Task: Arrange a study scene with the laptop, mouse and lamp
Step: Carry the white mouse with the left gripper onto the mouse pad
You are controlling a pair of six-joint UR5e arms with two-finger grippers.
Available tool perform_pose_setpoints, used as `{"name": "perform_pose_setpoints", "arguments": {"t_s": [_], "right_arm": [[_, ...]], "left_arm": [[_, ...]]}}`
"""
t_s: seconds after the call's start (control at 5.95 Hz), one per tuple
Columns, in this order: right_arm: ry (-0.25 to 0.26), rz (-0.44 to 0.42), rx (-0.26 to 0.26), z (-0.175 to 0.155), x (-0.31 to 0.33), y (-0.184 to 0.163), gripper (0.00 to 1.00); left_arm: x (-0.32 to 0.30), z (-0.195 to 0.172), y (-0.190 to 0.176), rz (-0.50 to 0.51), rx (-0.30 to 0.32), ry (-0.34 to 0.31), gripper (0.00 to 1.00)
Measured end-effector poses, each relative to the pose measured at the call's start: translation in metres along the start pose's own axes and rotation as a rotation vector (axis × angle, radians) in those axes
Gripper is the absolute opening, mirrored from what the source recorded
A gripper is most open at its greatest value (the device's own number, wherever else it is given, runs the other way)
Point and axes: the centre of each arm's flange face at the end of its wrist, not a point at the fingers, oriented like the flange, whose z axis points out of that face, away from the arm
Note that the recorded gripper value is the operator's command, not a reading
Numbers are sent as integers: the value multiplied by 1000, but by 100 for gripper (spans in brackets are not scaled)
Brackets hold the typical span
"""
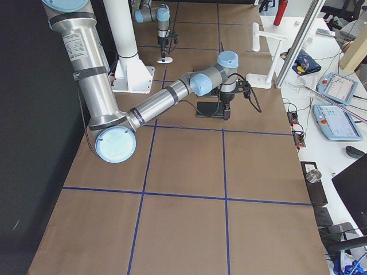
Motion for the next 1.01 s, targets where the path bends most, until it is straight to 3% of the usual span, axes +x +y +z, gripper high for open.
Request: {"name": "perform_pose_setpoints", "arguments": {"t_s": [0.5, 1.01], "right_arm": [[-1, 0, 1, -1, 2, 3, 100], [-2, 0, 3, -2, 2, 4, 100]], "left_arm": [[91, -11, -56, -22, 80, 77, 3], [205, -23, -113, 61, 151, 106, 3]]}}
